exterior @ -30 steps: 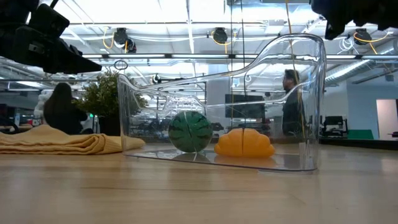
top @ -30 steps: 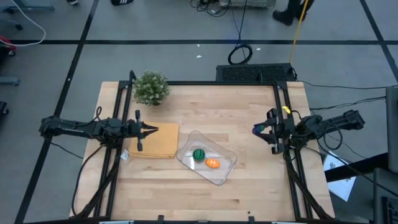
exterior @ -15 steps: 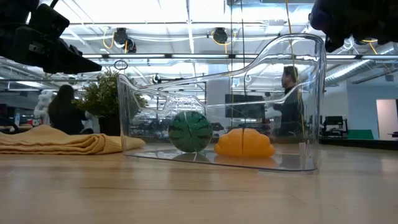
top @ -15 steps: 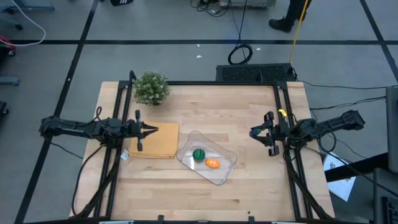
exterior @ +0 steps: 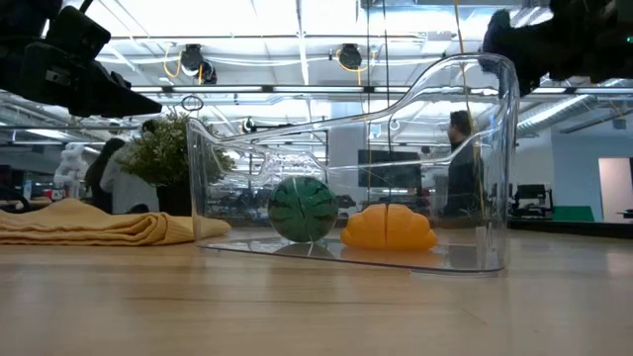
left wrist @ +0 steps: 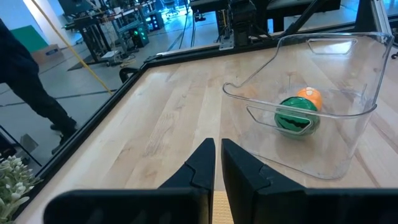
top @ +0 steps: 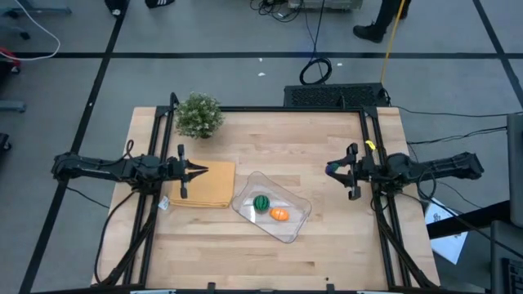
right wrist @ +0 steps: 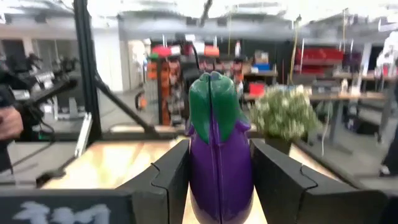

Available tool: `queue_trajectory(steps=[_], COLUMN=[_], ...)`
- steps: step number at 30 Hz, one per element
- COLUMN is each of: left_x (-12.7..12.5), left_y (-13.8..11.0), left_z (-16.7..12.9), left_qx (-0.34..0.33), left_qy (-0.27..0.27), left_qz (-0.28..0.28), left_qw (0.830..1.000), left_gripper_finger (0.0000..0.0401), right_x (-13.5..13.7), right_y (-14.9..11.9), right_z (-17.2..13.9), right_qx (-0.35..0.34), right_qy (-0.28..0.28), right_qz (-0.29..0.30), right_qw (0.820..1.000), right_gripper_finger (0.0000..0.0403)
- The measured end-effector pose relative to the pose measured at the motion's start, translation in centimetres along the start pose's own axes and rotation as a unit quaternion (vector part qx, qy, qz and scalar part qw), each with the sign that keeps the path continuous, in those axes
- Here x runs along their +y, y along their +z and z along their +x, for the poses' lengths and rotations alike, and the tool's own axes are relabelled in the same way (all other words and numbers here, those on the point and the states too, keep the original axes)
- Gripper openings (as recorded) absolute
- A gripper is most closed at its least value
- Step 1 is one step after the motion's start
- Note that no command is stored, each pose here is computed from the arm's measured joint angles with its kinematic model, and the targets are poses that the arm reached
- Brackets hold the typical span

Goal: Pick and placing Produce into tupperware
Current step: Put the purple eggplant into the transparent bin

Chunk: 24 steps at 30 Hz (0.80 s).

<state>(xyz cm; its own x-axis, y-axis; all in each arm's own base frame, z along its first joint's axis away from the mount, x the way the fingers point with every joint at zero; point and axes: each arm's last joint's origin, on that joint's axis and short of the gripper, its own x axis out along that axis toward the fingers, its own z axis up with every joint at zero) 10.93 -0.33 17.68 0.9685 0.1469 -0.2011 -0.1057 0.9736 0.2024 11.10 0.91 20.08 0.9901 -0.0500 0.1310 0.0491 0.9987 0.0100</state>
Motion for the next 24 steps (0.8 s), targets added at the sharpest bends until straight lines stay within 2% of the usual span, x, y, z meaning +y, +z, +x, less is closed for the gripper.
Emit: queue_trajectory(steps=[12,24], left_x=[0.0,0.0], left_y=[0.0,0.0], left_z=[0.0,0.0], left_qx=[0.000,0.002], left_qy=[0.000,0.000], left_qz=[0.003,0.003], left_qw=[1.000,1.000], left_gripper_finger=[0.0033,0.0033], right_x=[0.0,0.0], right_y=[-1.3,-1.5], right_z=[-0.1,-0.1], right_qx=[0.069,0.075], right_qy=[0.006,0.007], right_qz=[0.010,0.013], right_qw=[0.998,0.997], right_gripper_finger=[0.0145,0.0145])
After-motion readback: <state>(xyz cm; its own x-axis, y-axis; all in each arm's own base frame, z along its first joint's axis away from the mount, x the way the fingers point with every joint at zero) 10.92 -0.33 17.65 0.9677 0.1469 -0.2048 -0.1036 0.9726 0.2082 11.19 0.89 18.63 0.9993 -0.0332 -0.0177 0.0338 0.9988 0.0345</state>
